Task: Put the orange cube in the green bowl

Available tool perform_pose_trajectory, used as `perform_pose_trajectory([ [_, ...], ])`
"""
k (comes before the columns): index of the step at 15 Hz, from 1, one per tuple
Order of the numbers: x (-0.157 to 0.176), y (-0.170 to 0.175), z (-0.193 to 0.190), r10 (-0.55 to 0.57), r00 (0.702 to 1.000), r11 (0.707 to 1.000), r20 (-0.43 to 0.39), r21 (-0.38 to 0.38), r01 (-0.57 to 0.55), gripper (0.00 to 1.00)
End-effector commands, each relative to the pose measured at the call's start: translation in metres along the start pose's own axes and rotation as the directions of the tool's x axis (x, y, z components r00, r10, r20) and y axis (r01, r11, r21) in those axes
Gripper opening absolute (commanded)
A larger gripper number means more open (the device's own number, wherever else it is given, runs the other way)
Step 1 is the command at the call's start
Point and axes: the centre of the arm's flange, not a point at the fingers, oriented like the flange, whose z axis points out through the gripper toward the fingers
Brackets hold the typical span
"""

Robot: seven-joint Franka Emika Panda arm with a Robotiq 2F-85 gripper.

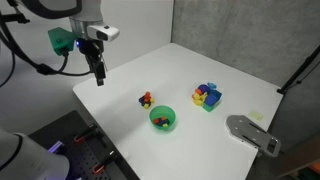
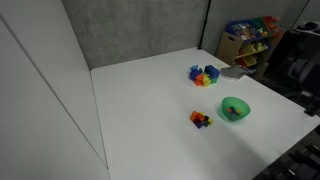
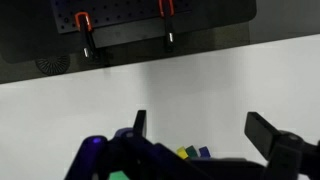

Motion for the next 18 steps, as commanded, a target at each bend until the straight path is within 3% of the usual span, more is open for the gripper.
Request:
perform_pose_trajectory([
  [1, 0.0, 0.0, 0.0, 0.0, 1.0, 1.0, 0.0, 0.0, 0.0, 1.0],
  [4, 0.0, -0.003, 0.002, -0.006, 1.0, 1.0, -0.005, -0.01, 0.006, 1.0],
  [7, 0.011, -0.007, 0.005, -0.001, 0.998, 1.0, -0.06, -0.025, -0.001, 1.0],
  [11, 0.035, -0.015, 0.009, -0.016, 0.99, 1.0, -0.142, -0.028, 0.012, 1.0],
  [18, 0.084, -0.032, 0.035, -0.031, 0.977, 0.999, -0.211, 0.014, 0.035, 1.0],
])
